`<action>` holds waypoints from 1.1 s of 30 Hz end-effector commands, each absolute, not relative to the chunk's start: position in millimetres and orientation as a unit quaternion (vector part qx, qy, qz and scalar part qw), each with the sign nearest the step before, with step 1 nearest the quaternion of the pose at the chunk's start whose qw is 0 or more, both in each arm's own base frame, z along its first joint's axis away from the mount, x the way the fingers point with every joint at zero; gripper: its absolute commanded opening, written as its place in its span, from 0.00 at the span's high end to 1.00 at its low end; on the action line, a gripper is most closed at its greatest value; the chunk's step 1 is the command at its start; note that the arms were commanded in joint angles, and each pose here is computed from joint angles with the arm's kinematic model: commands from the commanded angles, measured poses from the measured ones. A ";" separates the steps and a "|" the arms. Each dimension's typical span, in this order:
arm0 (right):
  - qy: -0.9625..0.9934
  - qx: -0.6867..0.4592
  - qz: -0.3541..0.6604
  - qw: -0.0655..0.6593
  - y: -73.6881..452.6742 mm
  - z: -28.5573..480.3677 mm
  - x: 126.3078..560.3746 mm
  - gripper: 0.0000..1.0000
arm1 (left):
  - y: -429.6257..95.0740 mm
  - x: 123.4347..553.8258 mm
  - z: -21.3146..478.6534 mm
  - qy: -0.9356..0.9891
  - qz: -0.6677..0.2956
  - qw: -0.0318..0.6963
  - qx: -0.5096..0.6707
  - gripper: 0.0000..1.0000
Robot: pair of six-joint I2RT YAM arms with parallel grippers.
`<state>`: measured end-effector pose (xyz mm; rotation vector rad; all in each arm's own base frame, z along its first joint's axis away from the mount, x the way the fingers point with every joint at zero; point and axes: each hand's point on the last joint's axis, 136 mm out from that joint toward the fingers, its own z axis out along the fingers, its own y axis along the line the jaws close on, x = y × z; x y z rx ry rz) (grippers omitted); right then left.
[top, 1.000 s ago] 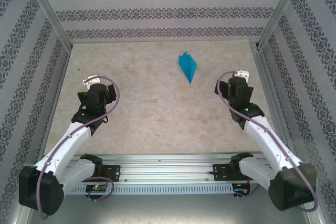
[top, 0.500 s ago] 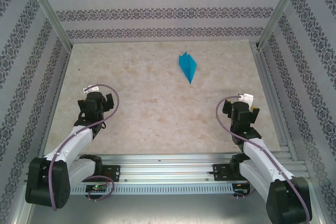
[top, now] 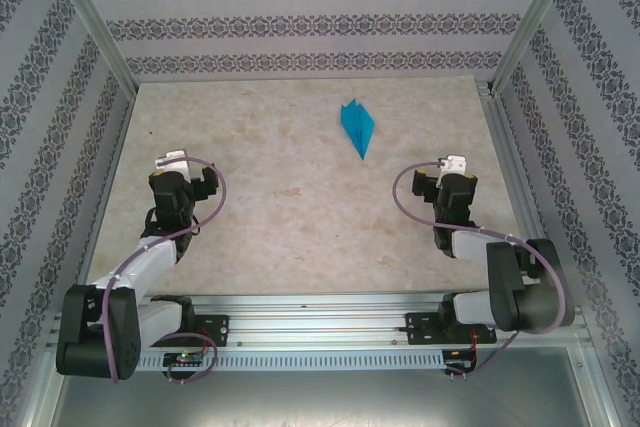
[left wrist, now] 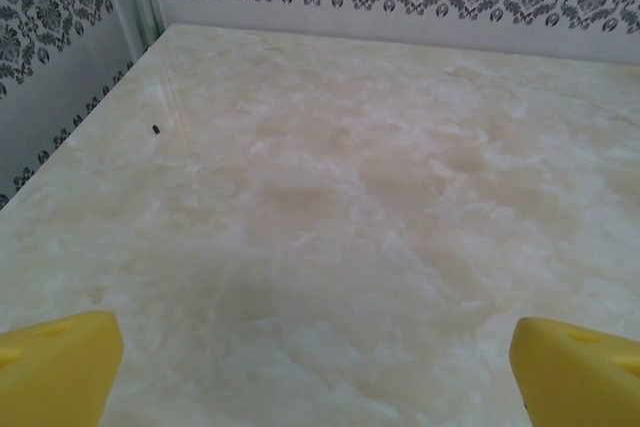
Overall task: Fold a paper plane with a square sheet of paper (fold left side to right side)
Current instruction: Reset both arms
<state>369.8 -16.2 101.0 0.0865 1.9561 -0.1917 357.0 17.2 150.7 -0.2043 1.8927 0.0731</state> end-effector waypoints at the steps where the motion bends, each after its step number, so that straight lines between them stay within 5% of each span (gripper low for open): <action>1: 0.774 0.006 -0.065 0.630 -3.8 143.8 401.1 0.02 | 14.5 364.7 163.1 0.782 0.023 0.619 -0.066 0.00; 16: 0.758 0.065 -0.036 0.648 -31.9 133.7 398.9 0.02 | -19.0 406.0 99.2 0.815 -0.007 0.578 0.032 0.00; 33: 0.762 0.063 -0.041 0.643 -30.8 131.1 398.5 0.02 | -19.9 406.1 101.9 0.810 -0.006 0.586 0.032 0.00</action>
